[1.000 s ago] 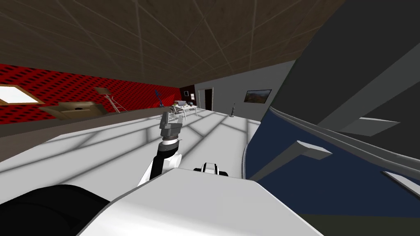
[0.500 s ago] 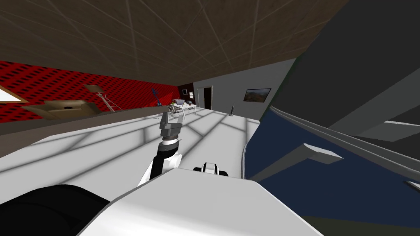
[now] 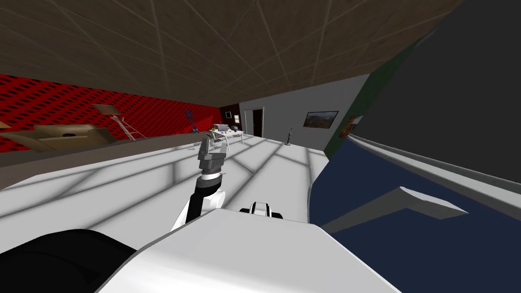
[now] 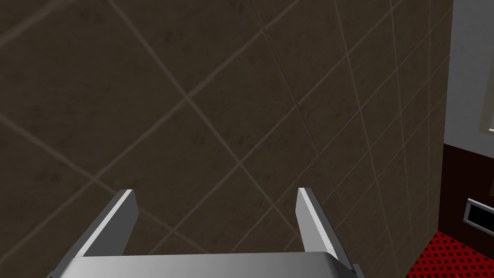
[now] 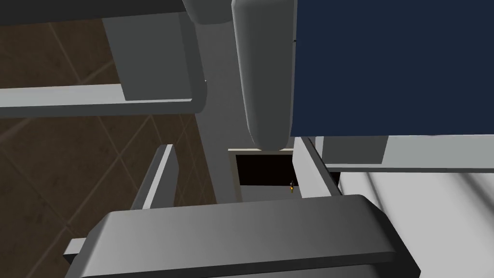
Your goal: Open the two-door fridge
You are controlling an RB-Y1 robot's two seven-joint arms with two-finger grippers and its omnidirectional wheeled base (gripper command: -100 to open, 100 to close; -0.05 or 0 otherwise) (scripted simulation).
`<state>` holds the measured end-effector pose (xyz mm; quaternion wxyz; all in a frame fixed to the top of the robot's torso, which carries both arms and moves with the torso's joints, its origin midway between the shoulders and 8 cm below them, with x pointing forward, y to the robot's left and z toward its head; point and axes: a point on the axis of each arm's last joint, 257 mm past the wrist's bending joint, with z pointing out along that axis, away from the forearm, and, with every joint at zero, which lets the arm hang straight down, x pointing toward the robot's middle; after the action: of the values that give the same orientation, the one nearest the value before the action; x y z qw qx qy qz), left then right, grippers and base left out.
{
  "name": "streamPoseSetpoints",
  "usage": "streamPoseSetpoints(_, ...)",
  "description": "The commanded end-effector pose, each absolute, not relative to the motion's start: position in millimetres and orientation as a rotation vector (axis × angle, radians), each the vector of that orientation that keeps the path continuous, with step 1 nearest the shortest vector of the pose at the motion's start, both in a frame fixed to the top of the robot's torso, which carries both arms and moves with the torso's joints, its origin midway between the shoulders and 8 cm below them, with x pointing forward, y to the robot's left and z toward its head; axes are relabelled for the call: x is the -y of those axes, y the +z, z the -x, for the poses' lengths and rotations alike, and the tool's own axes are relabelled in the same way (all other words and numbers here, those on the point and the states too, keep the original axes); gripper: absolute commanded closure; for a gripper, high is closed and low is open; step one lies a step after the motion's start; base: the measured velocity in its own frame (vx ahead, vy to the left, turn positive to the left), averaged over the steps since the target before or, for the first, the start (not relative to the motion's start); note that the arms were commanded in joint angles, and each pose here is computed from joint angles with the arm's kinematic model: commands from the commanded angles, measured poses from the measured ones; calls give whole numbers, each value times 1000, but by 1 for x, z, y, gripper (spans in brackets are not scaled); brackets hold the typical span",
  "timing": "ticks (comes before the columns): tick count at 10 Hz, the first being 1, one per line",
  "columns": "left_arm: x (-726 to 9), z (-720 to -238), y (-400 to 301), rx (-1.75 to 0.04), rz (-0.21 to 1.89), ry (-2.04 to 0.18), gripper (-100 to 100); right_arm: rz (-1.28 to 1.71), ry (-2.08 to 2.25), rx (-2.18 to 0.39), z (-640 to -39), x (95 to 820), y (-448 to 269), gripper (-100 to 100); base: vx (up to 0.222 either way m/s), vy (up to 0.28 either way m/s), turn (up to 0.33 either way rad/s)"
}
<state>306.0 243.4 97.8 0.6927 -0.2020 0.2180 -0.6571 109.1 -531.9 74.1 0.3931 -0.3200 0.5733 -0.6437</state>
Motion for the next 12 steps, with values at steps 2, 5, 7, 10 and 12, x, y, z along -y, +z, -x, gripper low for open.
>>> streamPoseSetpoints(2, -243, -306, 98, -487, 451, -1468, 0, 762, -1710, -1479, -86, 551, 82, 100, 209, 192, 9)
streamPoseSetpoints(5, -243, -306, 98, -487, 451, -1468, 0, 737, -1741, -1500, -73, 560, 83, 100, 216, 180, -11)
streamPoseSetpoints(7, -243, -306, 98, -487, 451, -1468, 0, 685, -1803, -1542, -47, 577, 85, 100, 233, 245, 23)
streamPoseSetpoints(10, -243, -306, 98, -487, 451, -1468, 0, 659, -1835, -1562, -33, 585, 87, 100, 257, 184, -13)
streamPoseSetpoints(12, -243, -306, 98, -487, 451, -1468, 0, 633, -1866, -1582, -19, 592, 88, 100, 187, 183, 28)
